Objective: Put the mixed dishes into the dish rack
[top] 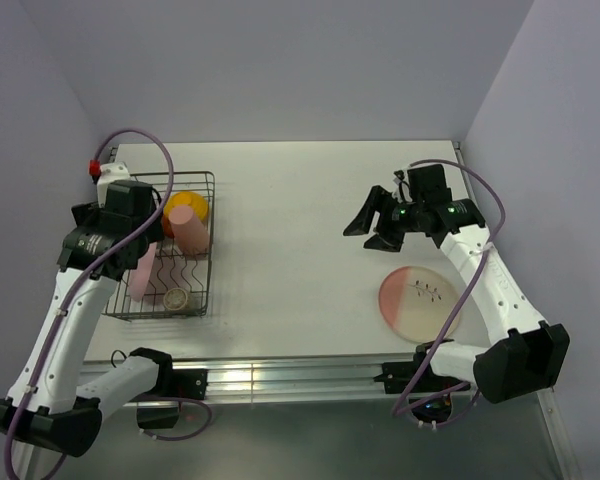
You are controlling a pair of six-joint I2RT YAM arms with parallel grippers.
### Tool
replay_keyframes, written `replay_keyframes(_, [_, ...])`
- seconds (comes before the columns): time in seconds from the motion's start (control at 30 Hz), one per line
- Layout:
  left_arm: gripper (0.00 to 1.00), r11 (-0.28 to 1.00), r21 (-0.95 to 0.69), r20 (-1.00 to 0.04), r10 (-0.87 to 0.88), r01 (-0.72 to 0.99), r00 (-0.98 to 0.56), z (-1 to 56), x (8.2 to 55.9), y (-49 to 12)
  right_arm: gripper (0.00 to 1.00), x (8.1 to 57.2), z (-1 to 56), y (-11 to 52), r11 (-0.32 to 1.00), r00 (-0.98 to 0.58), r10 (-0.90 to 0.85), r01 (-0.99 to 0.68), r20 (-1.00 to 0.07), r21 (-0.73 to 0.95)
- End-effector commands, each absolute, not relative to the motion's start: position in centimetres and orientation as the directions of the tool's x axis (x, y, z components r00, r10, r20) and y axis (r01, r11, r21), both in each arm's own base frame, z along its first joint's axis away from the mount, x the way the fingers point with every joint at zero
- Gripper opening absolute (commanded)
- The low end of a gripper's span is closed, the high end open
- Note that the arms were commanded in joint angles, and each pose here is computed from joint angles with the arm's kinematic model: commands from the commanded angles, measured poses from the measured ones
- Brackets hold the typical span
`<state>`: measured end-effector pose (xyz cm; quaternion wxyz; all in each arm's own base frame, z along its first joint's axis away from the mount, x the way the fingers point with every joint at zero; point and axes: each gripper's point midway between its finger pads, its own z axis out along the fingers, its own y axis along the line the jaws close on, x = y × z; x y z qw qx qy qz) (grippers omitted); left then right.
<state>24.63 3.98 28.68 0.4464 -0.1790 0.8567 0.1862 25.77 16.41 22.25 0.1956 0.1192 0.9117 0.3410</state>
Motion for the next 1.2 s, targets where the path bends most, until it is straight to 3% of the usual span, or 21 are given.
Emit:
replay_keyframes(0.0, [0.94, 0.872, 0.212, -0.8, -0.105, -0.442, -0.591, 26.7, 24.7, 3.8, 0.74, 25.1, 22.5, 15.8, 0.714, -0.885, 0.385, 0.106, -0.262, 0.692])
replay_keyframes(0.57, [0.97, 0.889, 0.348, -0.666, 0.011, -0.297, -0.746, 20.9, 27.8, 2.7, 0.74, 25.7, 22.1, 16.0, 0.695, -0.888, 0.376, 0.081, -0.266, 0.715])
replay_keyframes(1.17, [0.99, 0.818, 0.434, -0.643, -0.012, -0.377, -0.766, 20.4, 26.0, 6.7, 0.74, 26.4, 22.1, 17.3, 0.683, -0.913, 0.328, 0.05, -0.245, 0.729])
